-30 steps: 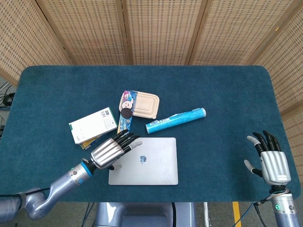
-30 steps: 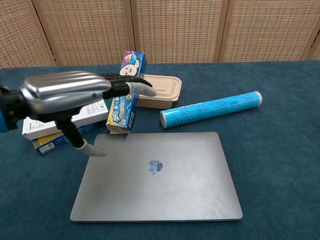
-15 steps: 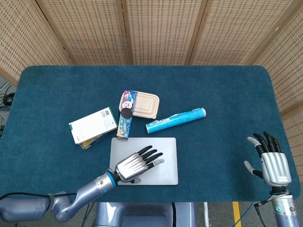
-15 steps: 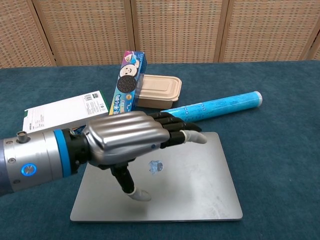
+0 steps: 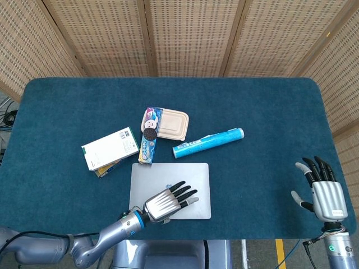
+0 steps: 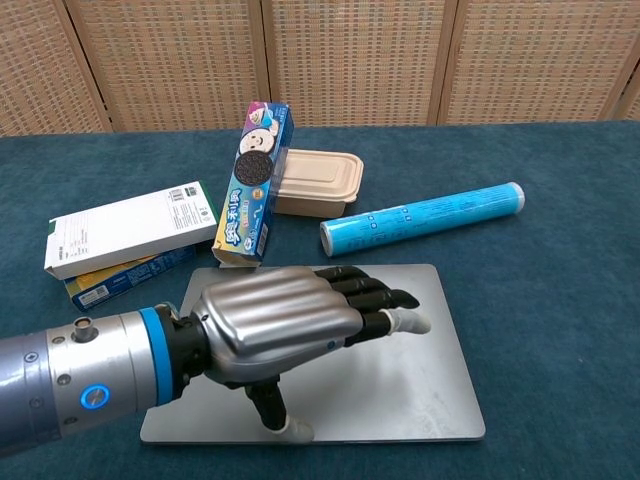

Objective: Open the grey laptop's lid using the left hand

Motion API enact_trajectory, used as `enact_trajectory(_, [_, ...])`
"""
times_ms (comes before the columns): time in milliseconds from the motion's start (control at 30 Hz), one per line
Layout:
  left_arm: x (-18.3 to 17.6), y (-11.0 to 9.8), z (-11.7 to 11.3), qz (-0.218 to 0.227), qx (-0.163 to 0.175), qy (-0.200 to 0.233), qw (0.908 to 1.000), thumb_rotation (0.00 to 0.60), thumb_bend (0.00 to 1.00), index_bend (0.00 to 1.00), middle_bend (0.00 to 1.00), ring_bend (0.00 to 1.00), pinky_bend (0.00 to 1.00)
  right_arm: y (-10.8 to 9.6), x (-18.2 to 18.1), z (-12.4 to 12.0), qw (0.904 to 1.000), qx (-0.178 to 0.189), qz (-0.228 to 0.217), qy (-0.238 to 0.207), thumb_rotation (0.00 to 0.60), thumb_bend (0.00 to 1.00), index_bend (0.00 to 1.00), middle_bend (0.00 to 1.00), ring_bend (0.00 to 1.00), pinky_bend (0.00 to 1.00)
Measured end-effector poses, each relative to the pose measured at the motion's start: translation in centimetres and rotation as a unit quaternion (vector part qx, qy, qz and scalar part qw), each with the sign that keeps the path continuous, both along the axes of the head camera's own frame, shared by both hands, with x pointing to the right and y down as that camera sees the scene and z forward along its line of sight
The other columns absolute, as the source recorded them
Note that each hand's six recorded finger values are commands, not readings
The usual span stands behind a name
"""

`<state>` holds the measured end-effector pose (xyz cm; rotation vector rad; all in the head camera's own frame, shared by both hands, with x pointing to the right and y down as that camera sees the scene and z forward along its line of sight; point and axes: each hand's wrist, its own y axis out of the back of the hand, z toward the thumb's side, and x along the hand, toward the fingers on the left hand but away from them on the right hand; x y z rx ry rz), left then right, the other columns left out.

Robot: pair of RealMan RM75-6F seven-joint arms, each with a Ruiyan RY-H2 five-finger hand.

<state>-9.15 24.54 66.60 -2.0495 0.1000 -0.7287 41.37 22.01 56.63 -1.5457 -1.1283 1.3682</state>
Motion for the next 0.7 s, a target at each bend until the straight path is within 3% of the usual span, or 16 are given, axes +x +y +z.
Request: enact_trajectory(700, [1.4, 1.5, 1.3, 0.010, 0.015, -0.009, 0.9998, 0.600, 0.02, 0.05, 0.00, 0.00, 0.00, 0.3, 0.7, -0.3, 0.9999, 0.002, 0.008, 0.006, 0.600, 0.26, 0.23, 0.15, 0.00, 0.11])
